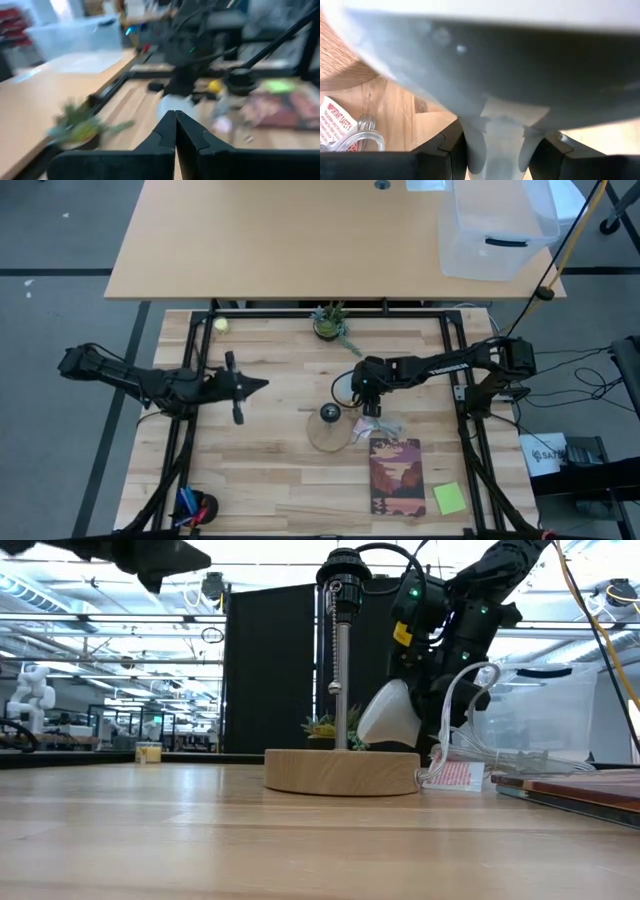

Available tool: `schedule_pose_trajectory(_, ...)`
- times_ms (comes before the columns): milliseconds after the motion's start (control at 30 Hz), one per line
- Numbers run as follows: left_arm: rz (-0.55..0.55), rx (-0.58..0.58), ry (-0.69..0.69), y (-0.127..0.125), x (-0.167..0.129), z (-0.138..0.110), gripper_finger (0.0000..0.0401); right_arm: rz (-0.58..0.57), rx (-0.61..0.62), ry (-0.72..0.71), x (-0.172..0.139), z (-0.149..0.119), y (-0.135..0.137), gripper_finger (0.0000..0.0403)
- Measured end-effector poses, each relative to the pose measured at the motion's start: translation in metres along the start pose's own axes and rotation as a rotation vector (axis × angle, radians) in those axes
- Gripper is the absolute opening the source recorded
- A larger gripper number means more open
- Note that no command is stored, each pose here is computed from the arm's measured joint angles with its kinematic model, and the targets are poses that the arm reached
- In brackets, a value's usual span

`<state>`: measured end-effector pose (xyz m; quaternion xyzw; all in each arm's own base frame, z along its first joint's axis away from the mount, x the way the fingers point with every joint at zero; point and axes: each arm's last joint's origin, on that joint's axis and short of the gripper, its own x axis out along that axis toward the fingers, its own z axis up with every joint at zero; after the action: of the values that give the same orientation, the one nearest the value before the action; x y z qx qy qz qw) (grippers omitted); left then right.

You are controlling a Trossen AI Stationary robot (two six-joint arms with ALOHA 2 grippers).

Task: Screw lightbulb
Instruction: Remove the white lightbulb from the silver lamp

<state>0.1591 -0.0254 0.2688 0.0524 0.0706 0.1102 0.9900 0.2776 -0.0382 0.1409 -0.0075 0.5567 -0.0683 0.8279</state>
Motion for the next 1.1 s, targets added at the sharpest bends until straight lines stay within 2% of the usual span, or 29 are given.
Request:
schedule_pose_trajectory(133, -0.056, -0.044, -0.099, -0.001, -0.005, -0.022, 0.0001, 0.000, -0.001, 0.000, 0.000, 0.000, 0.000, 0.0153)
schedule_pose_trajectory(433, -0.021, -0.070, -0.091, 0.008, -0.015, -0.062, 0.0001, 0.000, -0.016, 0.000, 0.000, 0.000, 0.000, 0.0153)
schedule_pose_trajectory(667, 0.001, -0.122, -0.155, 0.012, -0.022, -0.090, 0.0000, -0.001, -0.034, 0.000, 0.000, 0.000, 0.000, 0.0153)
schedule_pose_trajectory(833, 0.006, -0.129, -0.169, 0.013, -0.024, -0.102, 0.0000, -0.001, -0.035, 0.000, 0.000, 0.000, 0.000, 0.0153)
schedule_pose_trajectory(1100, 0.009, -0.112, -0.191, 0.014, -0.026, -0.100, 0.0000, -0.001, -0.035, 0.001, 0.000, 0.000, 0.000, 0.0153)
